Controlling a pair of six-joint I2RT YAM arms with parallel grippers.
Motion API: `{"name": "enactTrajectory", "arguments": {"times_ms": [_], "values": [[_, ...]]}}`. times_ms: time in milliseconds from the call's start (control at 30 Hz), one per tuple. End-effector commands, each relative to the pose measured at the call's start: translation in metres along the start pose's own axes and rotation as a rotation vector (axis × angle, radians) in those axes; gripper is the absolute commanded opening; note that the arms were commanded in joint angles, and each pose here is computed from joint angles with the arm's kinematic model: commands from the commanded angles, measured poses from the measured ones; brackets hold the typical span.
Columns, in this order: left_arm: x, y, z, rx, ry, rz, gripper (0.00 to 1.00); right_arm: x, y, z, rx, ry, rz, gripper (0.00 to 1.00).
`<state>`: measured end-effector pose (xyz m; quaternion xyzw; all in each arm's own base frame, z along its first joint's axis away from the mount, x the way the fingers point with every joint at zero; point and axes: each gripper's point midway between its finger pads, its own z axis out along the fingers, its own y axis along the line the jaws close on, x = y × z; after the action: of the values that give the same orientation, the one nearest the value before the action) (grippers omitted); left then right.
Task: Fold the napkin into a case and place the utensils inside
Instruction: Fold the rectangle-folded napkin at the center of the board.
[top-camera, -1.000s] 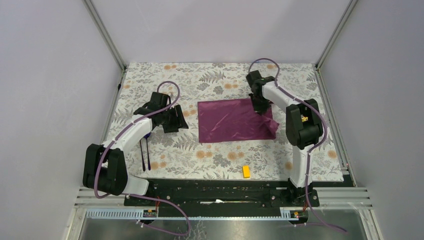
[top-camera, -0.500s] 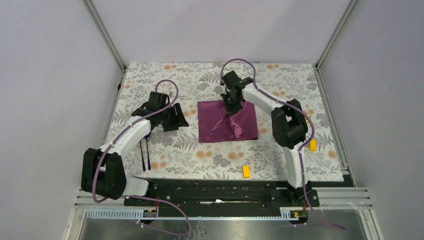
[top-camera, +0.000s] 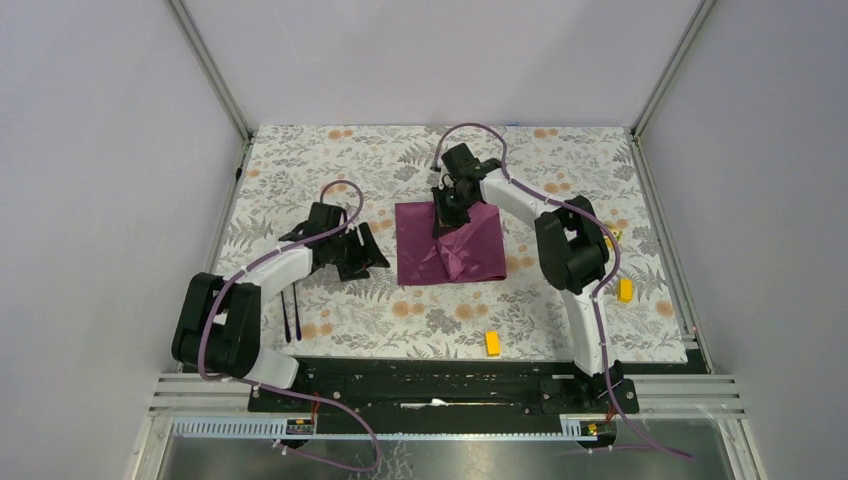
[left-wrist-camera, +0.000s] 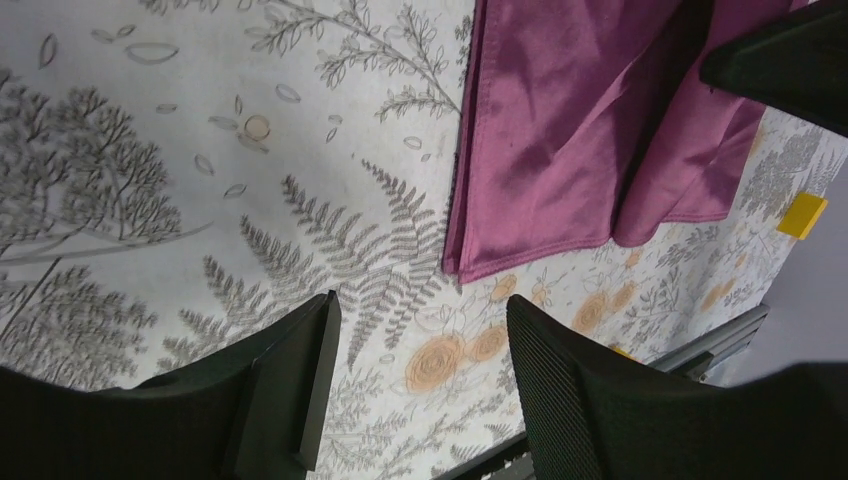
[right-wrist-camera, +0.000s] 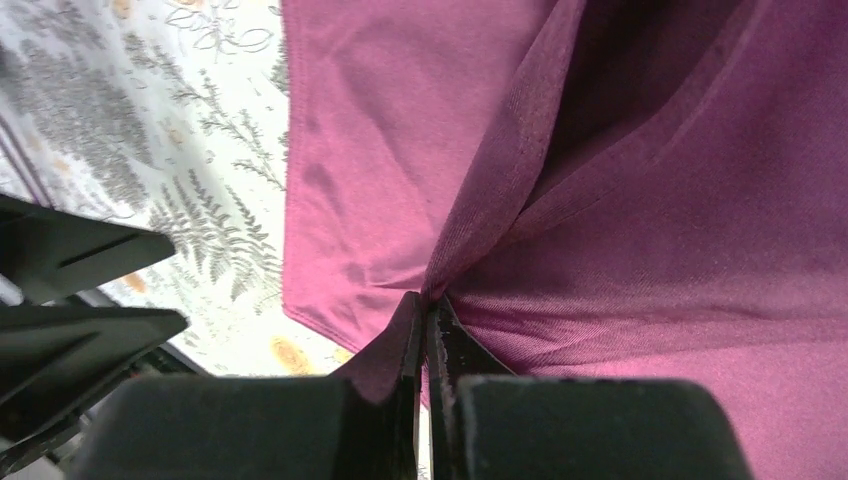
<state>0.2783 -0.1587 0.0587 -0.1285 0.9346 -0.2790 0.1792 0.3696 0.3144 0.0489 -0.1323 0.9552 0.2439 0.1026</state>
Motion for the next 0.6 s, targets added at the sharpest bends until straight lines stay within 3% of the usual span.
{"name": "enactTrajectory", "arguments": {"times_ms": [0,200,567], "values": [[-0.014,-0.020,0.013,0.102,-0.044,-0.006,0.66,-0.011,0.027,0.004,-0.116,-0.012,0.010,0.00],[-0.004,-0.020,0.030,0.146,-0.002,-0.066,0.57,-0.012,0.040,0.013,-0.168,-0.001,0.033,0.00],[0.010,-0.011,0.042,0.136,0.042,-0.101,0.49,-0.011,0.056,0.023,-0.217,0.020,0.046,0.00]]}}
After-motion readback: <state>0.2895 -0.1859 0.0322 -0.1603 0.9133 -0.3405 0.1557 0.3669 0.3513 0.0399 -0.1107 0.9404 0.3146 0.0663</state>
